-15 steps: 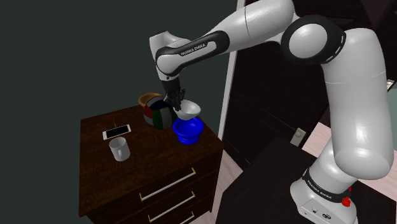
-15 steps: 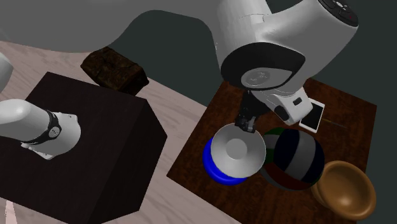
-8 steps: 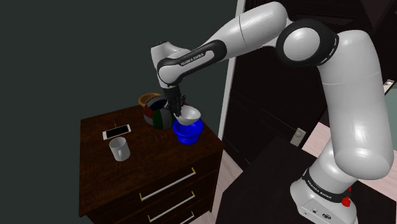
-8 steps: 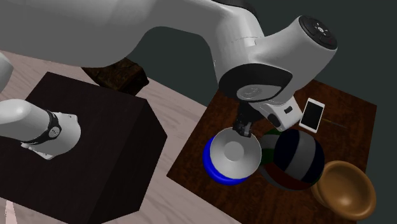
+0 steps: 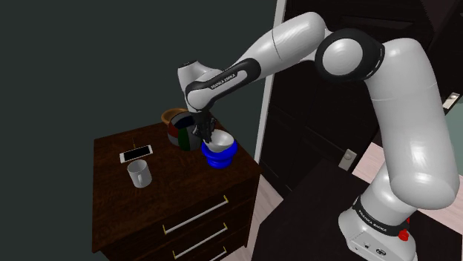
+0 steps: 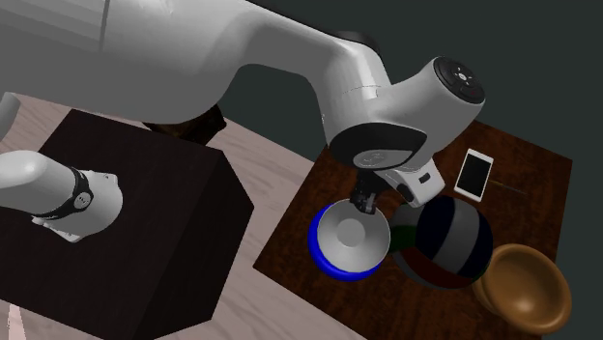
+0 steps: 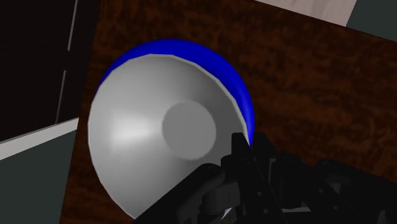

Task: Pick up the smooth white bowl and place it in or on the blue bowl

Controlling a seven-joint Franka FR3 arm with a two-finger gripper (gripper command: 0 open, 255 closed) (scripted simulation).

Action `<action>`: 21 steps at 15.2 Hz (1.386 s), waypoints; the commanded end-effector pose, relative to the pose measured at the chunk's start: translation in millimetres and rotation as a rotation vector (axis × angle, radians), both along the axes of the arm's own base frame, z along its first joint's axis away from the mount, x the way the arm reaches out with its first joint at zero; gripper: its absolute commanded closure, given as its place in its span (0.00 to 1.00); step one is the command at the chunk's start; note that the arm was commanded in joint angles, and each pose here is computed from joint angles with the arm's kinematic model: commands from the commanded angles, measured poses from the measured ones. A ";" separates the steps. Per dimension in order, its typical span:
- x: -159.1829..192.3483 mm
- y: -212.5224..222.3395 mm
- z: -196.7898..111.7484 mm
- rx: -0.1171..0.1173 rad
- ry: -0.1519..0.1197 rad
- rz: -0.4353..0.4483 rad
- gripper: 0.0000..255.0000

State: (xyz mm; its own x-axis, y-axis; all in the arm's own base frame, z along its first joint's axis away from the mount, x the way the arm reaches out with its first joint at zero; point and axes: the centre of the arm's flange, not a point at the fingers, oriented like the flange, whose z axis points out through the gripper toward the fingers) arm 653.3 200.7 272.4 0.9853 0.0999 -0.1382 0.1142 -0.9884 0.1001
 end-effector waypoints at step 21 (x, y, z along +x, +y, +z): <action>5.9 5.9 45.5 0.000 -0.001 0.000 0.00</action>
